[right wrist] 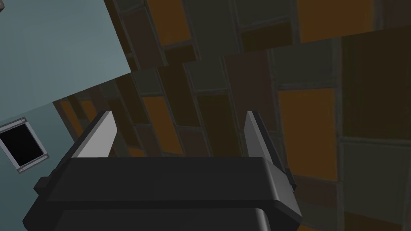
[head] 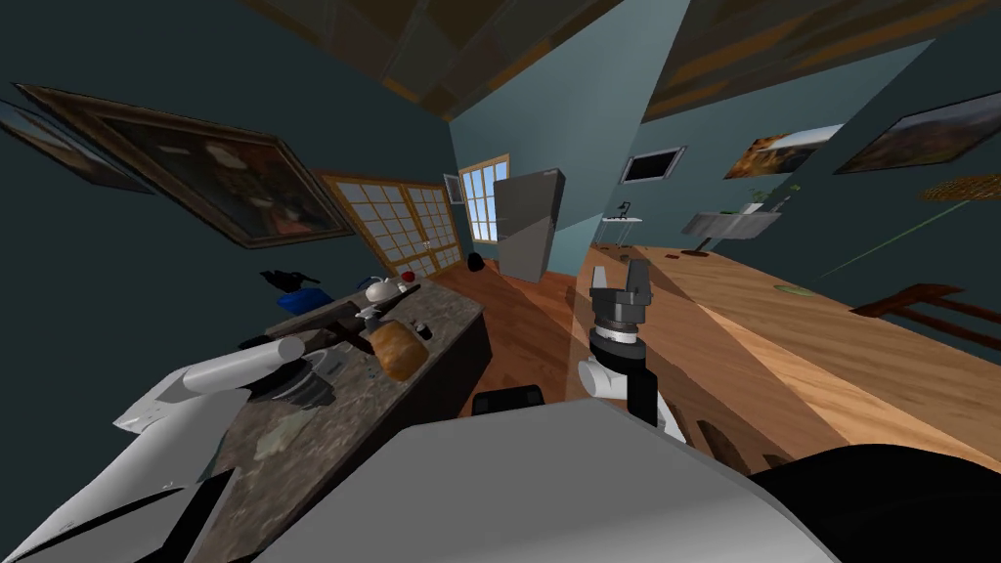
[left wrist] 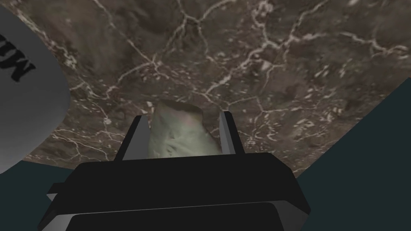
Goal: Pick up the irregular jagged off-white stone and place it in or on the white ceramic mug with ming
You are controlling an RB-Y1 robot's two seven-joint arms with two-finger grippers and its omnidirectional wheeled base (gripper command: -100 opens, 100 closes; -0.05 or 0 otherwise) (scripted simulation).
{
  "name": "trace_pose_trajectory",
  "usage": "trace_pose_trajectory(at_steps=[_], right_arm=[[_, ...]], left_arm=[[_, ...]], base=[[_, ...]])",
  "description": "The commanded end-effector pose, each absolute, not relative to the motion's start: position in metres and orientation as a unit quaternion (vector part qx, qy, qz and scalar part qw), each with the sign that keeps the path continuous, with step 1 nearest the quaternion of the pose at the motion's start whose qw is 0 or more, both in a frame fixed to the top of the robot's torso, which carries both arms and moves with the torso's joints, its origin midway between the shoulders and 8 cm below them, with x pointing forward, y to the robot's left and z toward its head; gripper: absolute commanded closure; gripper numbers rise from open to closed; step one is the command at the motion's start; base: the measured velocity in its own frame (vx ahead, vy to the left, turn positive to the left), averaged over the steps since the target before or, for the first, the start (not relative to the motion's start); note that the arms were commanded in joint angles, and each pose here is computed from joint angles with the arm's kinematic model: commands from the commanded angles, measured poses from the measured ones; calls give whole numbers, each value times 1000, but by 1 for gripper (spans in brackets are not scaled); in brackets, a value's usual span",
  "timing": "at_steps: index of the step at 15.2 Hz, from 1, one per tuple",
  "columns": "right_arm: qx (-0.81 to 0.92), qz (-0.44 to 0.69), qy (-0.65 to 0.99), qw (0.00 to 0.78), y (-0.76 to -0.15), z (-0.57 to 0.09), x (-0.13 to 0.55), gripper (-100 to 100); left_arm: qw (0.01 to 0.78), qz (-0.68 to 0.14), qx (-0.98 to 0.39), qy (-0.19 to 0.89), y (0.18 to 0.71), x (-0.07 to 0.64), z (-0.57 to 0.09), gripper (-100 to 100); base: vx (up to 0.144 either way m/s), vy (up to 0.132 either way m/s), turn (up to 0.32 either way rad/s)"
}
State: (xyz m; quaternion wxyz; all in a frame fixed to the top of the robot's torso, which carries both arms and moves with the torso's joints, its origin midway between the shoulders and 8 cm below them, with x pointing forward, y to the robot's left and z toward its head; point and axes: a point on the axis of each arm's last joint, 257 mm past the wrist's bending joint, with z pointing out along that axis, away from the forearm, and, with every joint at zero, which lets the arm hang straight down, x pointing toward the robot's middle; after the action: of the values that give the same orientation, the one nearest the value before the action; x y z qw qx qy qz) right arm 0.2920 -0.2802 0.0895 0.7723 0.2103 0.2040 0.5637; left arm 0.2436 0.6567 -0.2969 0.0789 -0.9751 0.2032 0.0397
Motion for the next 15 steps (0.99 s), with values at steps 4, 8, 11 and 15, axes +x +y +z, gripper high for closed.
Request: trace_pose_trajectory(at_steps=[4,8,11,15], right_arm=[[210,564,204,772,-280,90,292,0],[210,564,204,772,-280,90,292,0],[210,564,204,772,-280,90,292,0],[210,564,204,772,-280,90,292,0]], left_arm=[[101,53,-978,176,694,222,-269,100],[113,61,-979,155,719,205,-249,100],[119,66,-980,143,733,194,-236,100],[123,69,-982,126,750,178,-218,100]], base=[[-13,4,-187],[-3,7,-131],[-1,19,-163],[2,43,-201]])
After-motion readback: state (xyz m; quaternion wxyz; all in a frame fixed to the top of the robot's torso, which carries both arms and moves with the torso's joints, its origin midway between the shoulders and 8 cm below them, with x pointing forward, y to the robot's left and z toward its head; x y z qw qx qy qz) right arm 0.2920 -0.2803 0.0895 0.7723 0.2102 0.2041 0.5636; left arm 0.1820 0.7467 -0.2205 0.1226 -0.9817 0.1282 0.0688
